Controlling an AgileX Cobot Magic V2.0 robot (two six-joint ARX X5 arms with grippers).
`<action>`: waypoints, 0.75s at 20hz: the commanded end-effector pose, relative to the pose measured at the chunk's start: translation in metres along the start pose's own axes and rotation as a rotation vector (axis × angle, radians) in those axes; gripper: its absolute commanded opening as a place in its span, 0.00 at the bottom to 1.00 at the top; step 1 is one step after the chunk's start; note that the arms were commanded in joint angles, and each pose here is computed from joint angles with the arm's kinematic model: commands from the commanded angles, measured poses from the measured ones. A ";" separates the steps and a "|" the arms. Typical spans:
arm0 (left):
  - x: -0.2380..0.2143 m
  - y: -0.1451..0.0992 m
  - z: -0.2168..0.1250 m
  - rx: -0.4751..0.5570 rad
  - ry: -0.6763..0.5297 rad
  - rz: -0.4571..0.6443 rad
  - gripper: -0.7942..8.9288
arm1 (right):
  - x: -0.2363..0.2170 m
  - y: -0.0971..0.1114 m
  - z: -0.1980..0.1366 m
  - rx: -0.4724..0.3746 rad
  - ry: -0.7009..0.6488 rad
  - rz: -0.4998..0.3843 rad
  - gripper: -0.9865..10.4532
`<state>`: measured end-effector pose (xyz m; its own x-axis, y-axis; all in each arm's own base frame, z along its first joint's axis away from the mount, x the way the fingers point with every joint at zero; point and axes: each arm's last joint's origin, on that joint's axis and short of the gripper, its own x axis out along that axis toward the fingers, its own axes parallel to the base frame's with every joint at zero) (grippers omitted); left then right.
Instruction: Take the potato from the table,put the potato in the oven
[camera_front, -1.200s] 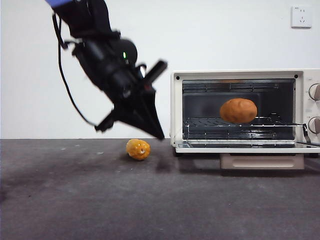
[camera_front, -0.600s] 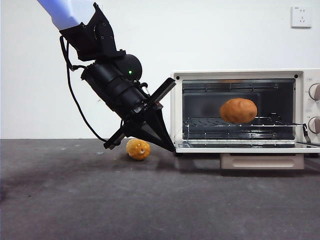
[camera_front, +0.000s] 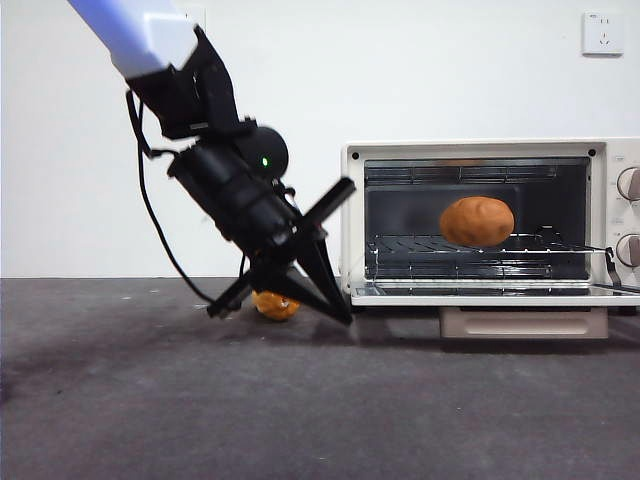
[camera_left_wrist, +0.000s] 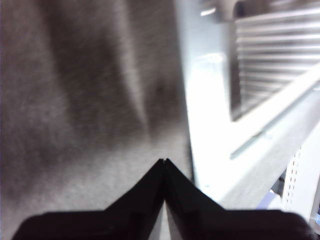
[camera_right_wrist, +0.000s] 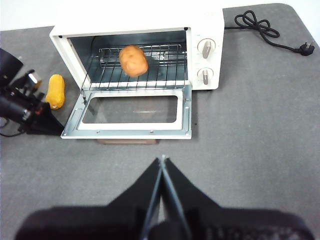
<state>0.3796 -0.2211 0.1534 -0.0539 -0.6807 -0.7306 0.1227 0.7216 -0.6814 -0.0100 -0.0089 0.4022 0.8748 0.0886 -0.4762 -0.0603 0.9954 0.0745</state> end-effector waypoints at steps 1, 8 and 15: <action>0.012 0.001 -0.003 -0.001 0.040 -0.031 0.07 | -0.001 -0.001 -0.002 0.005 0.005 -0.004 0.08; 0.013 -0.008 0.002 0.013 0.028 -0.138 0.07 | -0.001 -0.001 -0.002 0.005 0.008 -0.005 0.08; 0.010 -0.012 0.008 0.012 0.034 -0.263 0.07 | -0.001 -0.001 -0.002 0.005 0.011 -0.005 0.08</action>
<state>0.3863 -0.2296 0.1549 -0.0935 -0.8153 -0.5714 0.0953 0.5640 -0.8203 -0.0101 -0.0089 0.4021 0.8747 0.0886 -0.4766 -0.0603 0.9954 0.0744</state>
